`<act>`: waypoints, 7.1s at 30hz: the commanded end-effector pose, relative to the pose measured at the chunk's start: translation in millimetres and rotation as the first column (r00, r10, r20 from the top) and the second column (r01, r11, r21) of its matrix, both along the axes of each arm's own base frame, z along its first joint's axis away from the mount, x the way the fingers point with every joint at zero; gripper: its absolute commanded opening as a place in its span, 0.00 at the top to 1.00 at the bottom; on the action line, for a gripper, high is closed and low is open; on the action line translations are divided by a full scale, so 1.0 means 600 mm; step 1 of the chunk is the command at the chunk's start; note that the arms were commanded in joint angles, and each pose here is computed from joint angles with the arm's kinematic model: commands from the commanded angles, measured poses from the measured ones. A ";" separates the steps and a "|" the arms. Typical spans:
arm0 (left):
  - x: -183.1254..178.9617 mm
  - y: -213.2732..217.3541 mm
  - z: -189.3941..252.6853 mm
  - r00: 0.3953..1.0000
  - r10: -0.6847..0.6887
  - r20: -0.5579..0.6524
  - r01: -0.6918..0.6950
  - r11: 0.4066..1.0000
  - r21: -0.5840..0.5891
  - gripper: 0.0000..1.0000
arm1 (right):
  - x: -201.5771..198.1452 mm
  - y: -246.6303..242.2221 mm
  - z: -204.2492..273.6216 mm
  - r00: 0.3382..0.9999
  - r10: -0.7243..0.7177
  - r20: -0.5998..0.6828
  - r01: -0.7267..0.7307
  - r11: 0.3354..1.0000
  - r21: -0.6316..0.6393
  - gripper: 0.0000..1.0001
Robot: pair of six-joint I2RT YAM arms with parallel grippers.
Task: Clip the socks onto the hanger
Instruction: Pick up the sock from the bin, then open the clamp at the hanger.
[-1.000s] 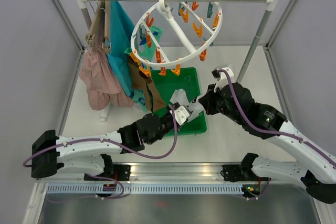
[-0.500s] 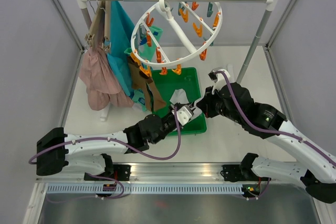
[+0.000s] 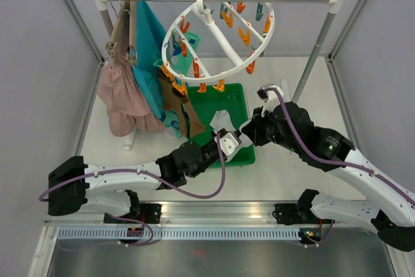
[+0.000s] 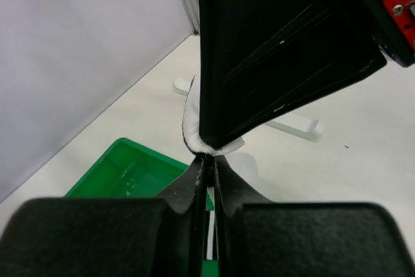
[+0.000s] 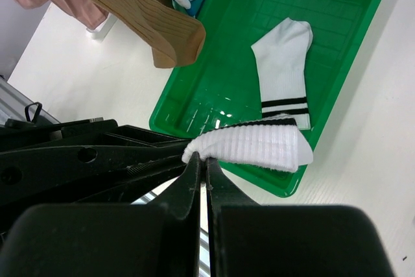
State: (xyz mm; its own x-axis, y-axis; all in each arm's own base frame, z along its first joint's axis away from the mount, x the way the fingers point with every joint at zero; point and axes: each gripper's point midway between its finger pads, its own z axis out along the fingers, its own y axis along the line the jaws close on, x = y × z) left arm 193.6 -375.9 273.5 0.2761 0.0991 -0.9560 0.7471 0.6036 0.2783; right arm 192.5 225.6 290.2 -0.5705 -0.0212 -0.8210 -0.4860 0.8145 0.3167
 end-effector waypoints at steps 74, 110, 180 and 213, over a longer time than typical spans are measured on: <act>-0.064 0.153 0.097 0.988 -0.027 -0.152 -0.001 0.984 -0.180 0.98 | 0.009 0.050 0.280 0.728 0.101 0.678 -0.295 0.939 0.177 0.38; -0.068 0.180 0.127 0.995 -0.014 -0.100 0.002 0.993 -0.120 0.98 | 0.060 0.126 0.279 0.508 0.183 0.841 -0.330 0.944 -0.006 0.50; -0.070 0.185 0.140 0.996 -0.018 -0.084 0.008 0.993 -0.118 0.98 | 0.058 0.117 0.314 0.447 0.182 0.876 -0.310 0.950 -0.039 0.43; -0.029 0.168 0.172 0.994 0.098 -0.049 -0.106 0.975 -0.196 0.98 | 0.069 0.122 0.308 0.566 0.103 0.818 -0.278 0.958 0.072 1.00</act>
State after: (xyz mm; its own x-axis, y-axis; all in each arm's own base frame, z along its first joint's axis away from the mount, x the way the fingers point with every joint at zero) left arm 165.6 -279.4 337.5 0.1789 0.0237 -0.9836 0.7418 0.6535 0.1507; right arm 239.1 304.4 451.0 0.3219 0.0753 -0.9438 -0.7497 0.6291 -0.2055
